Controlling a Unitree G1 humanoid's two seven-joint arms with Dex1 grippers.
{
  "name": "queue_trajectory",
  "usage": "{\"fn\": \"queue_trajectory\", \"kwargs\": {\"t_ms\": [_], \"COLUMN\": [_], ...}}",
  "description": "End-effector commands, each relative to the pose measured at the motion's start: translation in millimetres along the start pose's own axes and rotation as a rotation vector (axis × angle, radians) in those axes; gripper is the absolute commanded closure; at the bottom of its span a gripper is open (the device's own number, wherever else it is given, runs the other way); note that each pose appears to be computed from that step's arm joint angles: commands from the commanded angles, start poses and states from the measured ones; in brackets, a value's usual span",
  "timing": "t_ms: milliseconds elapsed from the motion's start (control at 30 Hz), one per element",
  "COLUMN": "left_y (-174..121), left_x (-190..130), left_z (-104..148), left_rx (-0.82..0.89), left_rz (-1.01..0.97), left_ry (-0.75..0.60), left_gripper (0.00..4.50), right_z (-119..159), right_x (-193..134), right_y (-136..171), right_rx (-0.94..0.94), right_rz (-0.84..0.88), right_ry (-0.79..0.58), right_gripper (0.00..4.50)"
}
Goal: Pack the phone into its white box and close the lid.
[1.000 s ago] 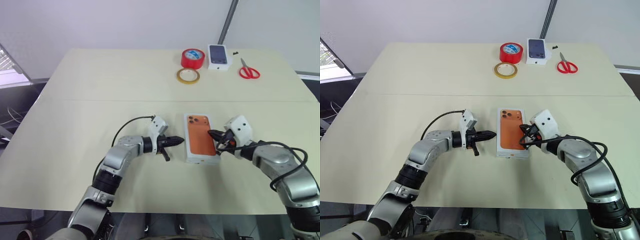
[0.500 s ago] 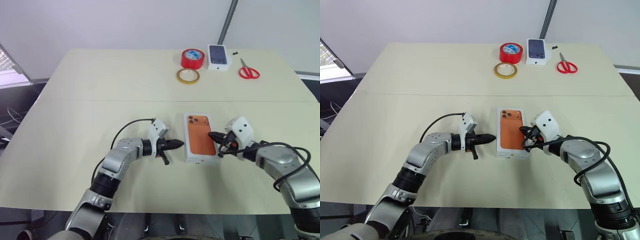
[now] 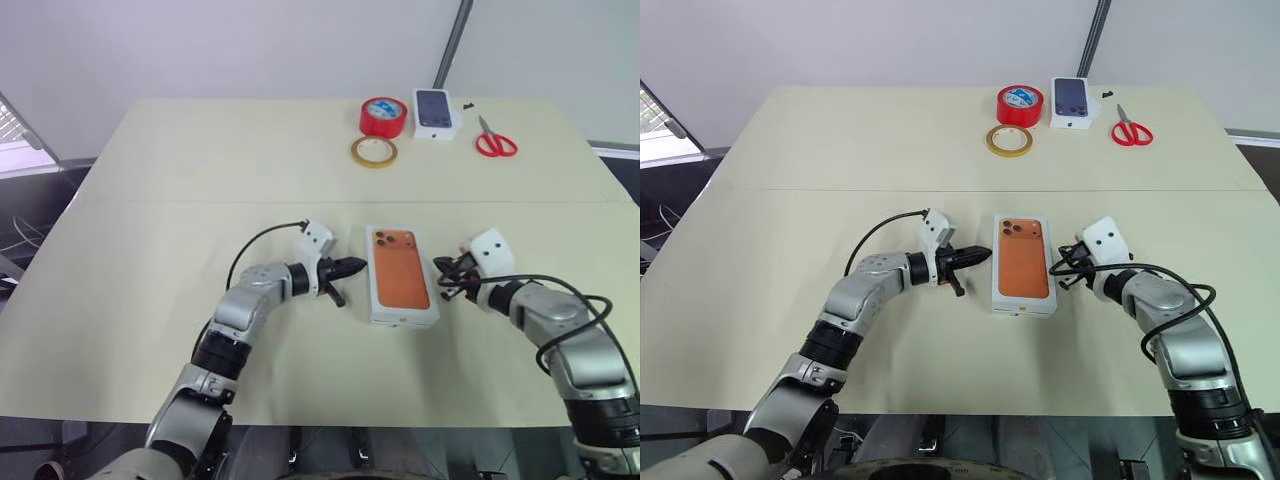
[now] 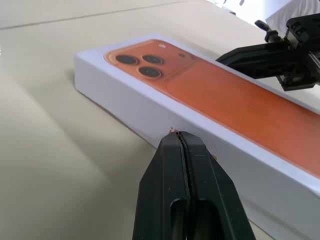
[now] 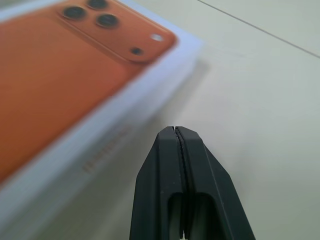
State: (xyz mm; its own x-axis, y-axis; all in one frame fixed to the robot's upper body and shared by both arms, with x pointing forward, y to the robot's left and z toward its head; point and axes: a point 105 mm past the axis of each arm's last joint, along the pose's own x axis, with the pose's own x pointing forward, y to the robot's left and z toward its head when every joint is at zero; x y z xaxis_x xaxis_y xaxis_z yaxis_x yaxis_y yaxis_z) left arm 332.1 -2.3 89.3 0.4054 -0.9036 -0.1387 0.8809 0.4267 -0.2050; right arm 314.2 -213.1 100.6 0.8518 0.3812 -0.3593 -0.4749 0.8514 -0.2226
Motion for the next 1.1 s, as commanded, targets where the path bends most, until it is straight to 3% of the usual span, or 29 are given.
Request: {"fn": "queue_trajectory", "kwargs": {"t_ms": [33,500,900,1100], "left_y": [-11,-26,-17,-9], "left_x": [5,2,-10,-13], "left_z": [6,12,-10,11], "left_rx": [0.021,0.049,0.072,0.046], "left_rz": [-0.035,-0.114,-0.086,-0.061], "left_ry": [-0.020,-0.021,0.070,-0.001], "left_gripper": [4.50,4.50,4.50,4.50], "right_z": [20,24,9,17], "right_x": [-3,-11,-14,-14], "right_y": [6,31,43,18], "right_rx": [-0.023,-0.001,-0.116,-0.093], "right_rz": [0.031,0.172,0.231,0.138], "right_ry": [-0.072,-0.075,0.007,-0.028], "right_gripper": [4.48,4.48,4.48,4.48]}}
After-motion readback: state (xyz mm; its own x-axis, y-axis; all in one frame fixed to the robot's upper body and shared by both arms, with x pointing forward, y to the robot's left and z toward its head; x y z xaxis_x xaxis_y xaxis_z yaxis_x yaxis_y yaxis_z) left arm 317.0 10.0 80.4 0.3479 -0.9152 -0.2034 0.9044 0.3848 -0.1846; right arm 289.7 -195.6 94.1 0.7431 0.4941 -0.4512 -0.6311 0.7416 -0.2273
